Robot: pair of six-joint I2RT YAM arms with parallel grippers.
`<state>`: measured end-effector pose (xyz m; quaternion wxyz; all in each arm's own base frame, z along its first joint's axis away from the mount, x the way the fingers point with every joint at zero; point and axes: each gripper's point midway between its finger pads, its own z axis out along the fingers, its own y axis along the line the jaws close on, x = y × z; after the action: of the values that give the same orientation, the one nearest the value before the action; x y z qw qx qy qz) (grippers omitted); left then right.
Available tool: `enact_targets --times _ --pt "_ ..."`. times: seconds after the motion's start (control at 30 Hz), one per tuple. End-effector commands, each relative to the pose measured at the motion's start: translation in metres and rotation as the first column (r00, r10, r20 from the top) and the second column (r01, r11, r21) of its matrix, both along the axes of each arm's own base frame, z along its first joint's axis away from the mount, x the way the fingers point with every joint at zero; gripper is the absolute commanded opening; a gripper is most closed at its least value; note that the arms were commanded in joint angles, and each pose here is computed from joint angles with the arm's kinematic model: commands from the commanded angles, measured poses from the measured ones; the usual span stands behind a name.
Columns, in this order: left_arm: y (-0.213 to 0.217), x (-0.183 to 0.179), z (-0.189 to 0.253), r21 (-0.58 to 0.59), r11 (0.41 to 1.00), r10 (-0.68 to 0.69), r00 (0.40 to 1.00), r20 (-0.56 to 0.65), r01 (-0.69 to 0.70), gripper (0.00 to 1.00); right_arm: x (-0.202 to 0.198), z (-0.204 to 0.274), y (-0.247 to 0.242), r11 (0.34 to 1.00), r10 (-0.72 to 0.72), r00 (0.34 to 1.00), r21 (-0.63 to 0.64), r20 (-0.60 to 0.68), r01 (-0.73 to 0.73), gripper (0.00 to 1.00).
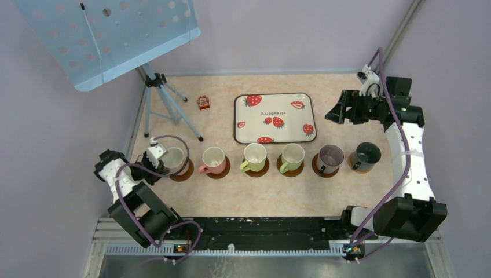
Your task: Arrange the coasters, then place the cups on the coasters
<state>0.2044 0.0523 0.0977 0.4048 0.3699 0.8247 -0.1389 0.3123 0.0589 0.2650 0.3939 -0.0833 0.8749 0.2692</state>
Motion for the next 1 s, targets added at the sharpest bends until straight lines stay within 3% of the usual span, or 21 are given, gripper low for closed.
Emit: enact_targets --times 0.0,0.17,0.47,0.8,0.97 --pt "-0.003 0.014 0.007 -0.029 0.999 -0.025 0.994 0.104 0.029 0.00 0.000 0.009 0.000 1.000 0.001 0.999 -0.009 0.034 0.000 0.86" --pt "0.005 0.018 -0.003 -0.014 1.000 -0.024 0.996 0.087 0.026 0.00 0.002 0.008 0.000 1.000 -0.004 0.999 -0.005 0.033 0.004 0.86" --pt "0.004 0.014 -0.014 -0.003 0.998 -0.056 0.996 0.074 0.057 0.17 0.005 0.007 -0.001 1.000 -0.012 1.000 0.001 0.026 0.012 0.86" --pt "0.005 0.011 -0.006 -0.010 0.998 -0.063 0.997 0.046 0.064 0.66 0.005 0.004 0.001 1.000 -0.014 1.000 0.005 0.015 0.014 0.86" --pt "0.006 0.009 0.003 0.007 0.998 -0.062 0.997 0.038 0.062 0.77 0.005 0.001 0.003 1.000 -0.011 1.000 0.008 0.011 0.011 0.86"
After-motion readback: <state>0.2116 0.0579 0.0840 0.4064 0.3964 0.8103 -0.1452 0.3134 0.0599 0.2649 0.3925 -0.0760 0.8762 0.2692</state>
